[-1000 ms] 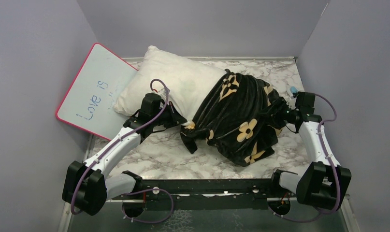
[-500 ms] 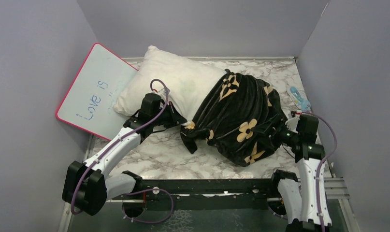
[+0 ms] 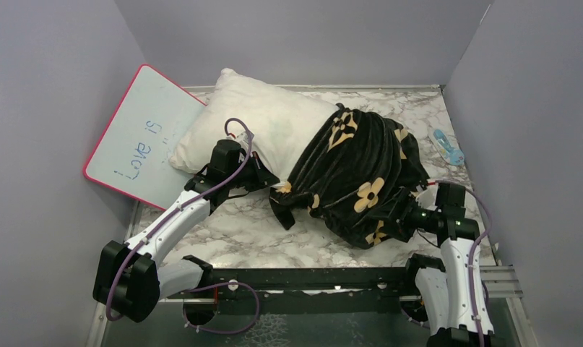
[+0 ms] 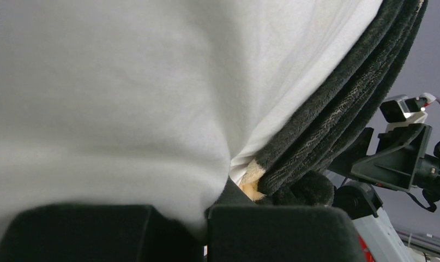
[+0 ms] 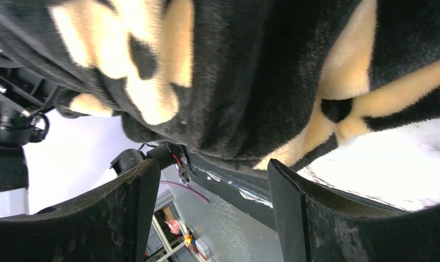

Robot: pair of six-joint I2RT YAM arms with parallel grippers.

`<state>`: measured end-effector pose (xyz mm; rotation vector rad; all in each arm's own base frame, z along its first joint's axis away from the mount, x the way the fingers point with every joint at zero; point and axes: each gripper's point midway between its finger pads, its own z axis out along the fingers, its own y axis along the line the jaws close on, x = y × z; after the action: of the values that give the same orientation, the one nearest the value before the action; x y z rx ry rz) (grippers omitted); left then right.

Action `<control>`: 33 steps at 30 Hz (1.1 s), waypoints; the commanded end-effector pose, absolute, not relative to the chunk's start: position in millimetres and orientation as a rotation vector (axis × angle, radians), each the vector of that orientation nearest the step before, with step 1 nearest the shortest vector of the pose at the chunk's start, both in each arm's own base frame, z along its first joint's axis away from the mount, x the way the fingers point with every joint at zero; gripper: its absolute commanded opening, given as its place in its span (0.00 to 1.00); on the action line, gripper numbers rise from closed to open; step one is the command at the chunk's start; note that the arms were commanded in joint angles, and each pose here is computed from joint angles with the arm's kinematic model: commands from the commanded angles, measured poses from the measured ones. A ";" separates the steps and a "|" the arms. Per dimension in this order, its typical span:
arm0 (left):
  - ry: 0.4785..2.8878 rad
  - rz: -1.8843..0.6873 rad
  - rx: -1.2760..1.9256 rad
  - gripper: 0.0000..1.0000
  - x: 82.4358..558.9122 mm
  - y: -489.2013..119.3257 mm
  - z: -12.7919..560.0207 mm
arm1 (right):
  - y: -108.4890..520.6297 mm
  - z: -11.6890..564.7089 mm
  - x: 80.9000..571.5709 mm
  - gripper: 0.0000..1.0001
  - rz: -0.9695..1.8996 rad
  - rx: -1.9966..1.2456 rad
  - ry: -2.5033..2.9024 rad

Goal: Remove the pillowcase from the pillow
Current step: Remove the pillow from the pillowcase.

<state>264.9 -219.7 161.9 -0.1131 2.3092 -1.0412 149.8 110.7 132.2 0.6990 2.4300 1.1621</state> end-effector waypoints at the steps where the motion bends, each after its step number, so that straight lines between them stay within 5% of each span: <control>1: 2.276 -1.041 -0.092 0.00 268.5 -217.1 168.1 | 112.6 110.0 138.4 0.76 1.157 0.678 2.510; 16: 2.276 -1.050 -0.099 0.00 265.3 -216.7 168.6 | 160.7 73.5 156.3 0.73 1.139 0.505 2.642; 17: 2.278 -1.049 -0.100 0.00 265.1 -216.4 168.4 | 161.0 67.9 157.7 0.66 1.098 0.532 2.658; 20: 2.277 -1.042 -0.100 0.00 264.7 -215.2 169.7 | 151.8 60.8 163.3 0.22 0.973 0.660 2.643; 33: 2.292 -0.961 -0.107 0.00 267.9 -205.1 167.8 | 60.0 92.9 175.1 0.01 0.330 1.005 2.382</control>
<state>264.4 -219.7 161.5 -0.1141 2.3110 -1.0413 173.3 110.9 98.9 0.8074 2.4713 0.6870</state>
